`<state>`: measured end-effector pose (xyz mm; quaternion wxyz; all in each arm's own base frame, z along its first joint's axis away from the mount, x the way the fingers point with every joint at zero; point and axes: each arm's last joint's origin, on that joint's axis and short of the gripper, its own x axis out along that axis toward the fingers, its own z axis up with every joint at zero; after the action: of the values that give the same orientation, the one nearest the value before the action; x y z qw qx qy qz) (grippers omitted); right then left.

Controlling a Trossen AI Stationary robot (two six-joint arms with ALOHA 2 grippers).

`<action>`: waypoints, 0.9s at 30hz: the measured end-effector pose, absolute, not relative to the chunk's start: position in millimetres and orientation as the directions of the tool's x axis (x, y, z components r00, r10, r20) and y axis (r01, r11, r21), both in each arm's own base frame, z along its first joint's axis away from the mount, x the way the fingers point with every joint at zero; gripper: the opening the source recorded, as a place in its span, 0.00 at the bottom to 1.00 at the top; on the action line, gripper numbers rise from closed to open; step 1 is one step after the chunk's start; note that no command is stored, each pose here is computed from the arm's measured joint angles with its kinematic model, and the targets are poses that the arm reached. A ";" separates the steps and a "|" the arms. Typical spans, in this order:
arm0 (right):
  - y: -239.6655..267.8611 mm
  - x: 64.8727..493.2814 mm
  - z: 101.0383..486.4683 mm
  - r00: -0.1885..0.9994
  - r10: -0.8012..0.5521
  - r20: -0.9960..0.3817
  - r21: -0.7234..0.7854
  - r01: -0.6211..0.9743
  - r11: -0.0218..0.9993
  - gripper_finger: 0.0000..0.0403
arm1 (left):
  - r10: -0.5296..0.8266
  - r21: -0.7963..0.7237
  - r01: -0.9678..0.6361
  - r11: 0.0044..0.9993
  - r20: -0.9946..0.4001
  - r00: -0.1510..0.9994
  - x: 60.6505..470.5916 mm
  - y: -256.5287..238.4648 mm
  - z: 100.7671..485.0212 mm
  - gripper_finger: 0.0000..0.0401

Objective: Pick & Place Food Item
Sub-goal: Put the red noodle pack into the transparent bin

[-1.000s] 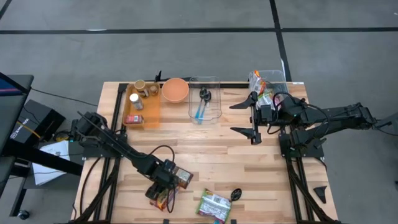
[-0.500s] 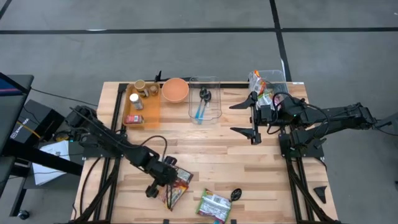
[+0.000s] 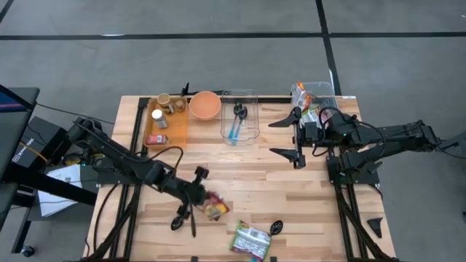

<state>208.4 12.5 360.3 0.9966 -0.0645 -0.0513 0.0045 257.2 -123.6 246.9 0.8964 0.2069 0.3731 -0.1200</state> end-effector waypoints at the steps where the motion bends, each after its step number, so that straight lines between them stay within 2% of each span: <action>1: 11.6 208.5 360.1 0.995 0.011 0.100 -0.126 0.002 0.992 0.88 | -0.016 0.328 0.346 0.879 -0.706 0.708 259.8 -119.0 247.5 0.00; 4: 9.0 208.6 359.7 0.995 -0.003 0.095 -0.121 0.014 0.993 0.88 | 0.147 0.489 0.238 0.839 -0.626 0.766 270.1 -102.8 252.9 0.00; 7: 4.9 208.8 359.6 0.995 -0.022 0.095 -0.098 0.032 0.995 0.88 | 0.307 0.634 0.083 0.769 -0.480 0.822 284.5 -83.7 264.7 0.00; 10: 0.7 208.9 358.8 0.995 -0.042 0.086 -0.093 0.050 0.994 0.88 | 0.370 0.704 -0.032 0.710 -0.335 0.866 298.3 -64.1 280.4 0.00; 15: -7.3 209.0 355.8 0.995 -0.080 0.055 -0.082 0.085 0.993 0.88 | 0.449 0.698 -0.212 0.684 -0.174 0.876 309.8 -33.5 297.9 0.00; 20: -15.3 209.1 347.4 0.992 -0.119 -0.031 -0.087 0.116 0.989 0.88 | 0.514 0.700 -0.306 0.646 -0.102 0.852 327.7 -18.5 290.1 0.00; 27: -16.1 209.5 346.9 0.992 -0.123 -0.033 -0.102 0.119 0.988 0.88 | 0.710 0.754 -0.483 0.444 0.033 0.704 353.7 -15.5 267.1 0.00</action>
<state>209.5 -16.1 346.9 0.9967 -0.0497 0.0194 -0.0606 353.7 -15.5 267.1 0.8373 0.3885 0.1455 0.3562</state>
